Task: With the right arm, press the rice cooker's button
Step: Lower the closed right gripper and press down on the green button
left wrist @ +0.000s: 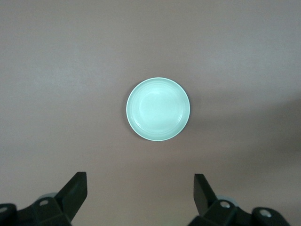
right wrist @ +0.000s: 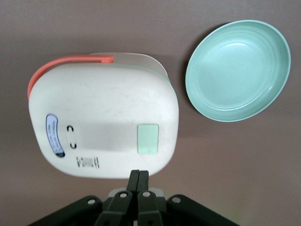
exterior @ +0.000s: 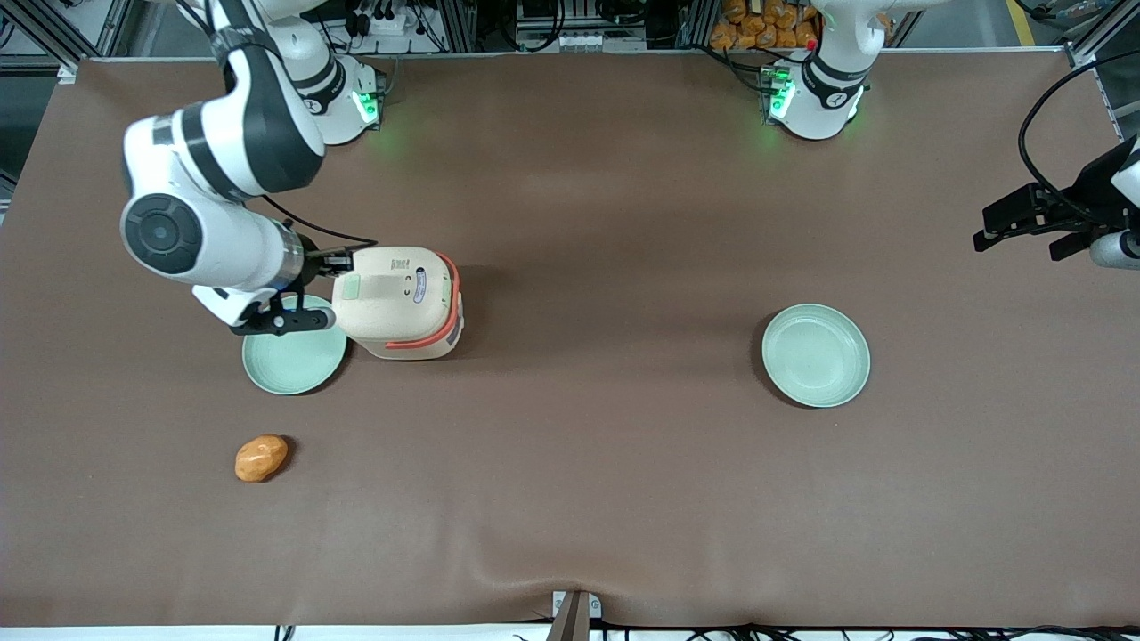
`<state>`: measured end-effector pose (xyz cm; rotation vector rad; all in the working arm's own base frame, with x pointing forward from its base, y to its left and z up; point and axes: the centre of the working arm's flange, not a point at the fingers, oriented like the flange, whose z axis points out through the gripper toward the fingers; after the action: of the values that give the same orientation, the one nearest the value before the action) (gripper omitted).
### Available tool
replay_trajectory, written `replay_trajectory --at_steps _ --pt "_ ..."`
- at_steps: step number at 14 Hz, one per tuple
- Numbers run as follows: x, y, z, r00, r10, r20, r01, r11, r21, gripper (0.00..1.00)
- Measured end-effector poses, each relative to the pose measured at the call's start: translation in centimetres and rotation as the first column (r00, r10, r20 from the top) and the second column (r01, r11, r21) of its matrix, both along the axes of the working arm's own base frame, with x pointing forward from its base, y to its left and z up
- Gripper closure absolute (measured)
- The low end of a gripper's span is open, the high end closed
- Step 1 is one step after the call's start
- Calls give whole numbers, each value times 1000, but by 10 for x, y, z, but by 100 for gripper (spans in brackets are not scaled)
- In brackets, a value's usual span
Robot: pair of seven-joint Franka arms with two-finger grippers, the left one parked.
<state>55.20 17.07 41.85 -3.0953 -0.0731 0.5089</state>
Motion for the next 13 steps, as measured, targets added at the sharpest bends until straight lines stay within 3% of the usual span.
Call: replay_trajectory --at_steps 5,13 --pt "2 -1 -21 1000 -31 -2 31 999 -15 99" --pt "5 -3 -59 998 -39 -54 37 999 -40 99"
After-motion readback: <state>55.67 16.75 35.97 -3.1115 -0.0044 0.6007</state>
